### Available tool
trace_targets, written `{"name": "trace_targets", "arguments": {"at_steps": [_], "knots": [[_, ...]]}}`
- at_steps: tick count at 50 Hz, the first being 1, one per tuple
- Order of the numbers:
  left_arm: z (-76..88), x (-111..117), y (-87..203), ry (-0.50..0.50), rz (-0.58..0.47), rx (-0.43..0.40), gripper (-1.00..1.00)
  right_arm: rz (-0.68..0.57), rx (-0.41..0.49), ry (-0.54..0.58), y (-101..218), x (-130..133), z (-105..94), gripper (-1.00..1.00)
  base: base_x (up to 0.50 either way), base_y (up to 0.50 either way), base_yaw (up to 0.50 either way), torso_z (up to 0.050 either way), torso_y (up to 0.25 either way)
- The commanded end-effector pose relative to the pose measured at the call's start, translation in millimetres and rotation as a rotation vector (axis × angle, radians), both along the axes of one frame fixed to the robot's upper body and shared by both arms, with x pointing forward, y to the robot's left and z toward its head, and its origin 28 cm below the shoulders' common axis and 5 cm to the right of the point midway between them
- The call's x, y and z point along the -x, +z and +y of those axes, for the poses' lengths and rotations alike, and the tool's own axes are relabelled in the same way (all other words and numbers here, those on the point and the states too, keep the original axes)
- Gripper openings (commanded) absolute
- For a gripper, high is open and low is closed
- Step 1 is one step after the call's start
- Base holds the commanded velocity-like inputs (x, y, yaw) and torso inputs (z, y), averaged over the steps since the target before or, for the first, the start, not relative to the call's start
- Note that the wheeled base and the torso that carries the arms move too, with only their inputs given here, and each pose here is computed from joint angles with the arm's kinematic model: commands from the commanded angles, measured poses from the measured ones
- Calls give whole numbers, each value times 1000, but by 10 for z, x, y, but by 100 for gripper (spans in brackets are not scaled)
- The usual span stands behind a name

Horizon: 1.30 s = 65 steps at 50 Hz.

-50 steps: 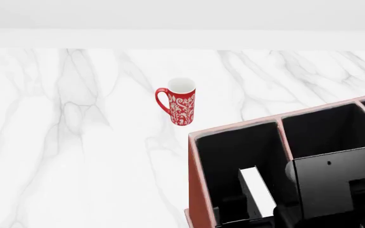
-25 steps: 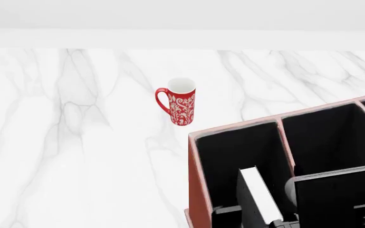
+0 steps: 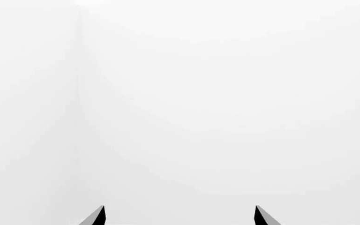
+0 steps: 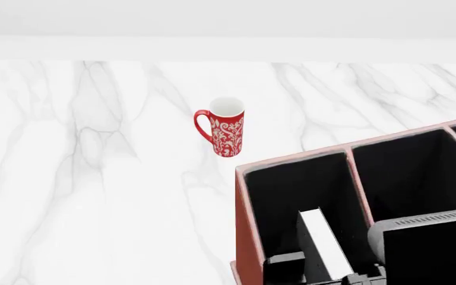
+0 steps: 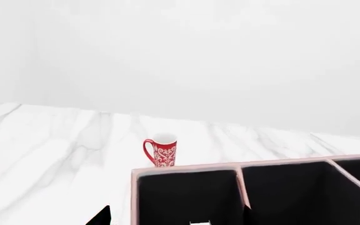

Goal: Pick up the book and place it in the left compartment of the caddy.

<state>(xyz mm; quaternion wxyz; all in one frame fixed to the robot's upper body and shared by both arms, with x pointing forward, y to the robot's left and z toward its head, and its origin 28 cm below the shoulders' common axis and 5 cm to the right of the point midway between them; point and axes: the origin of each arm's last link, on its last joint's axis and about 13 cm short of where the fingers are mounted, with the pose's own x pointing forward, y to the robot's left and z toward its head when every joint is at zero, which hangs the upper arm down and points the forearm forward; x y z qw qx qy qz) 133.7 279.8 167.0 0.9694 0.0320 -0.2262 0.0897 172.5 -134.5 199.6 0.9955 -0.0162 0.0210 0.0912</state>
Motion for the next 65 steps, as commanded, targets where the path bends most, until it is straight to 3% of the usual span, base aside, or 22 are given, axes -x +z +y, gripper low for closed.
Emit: {"name": "trace_targets", "arguments": {"at_steps": [1, 43, 65], "knots": [[-2, 3, 1, -1, -1, -1, 100, -40, -14, -15, 78, 18, -4, 100, 0, 0, 0, 0, 0], [1, 9, 3, -2, -3, 0, 100, -213, -54, -50, 108, 97, -37, 100, 0, 0, 0, 0, 0], [-1, 18, 7, -5, -5, -4, 100, -334, -19, -70, 134, 151, -22, 100, 0, 0, 0, 0, 0]]}}
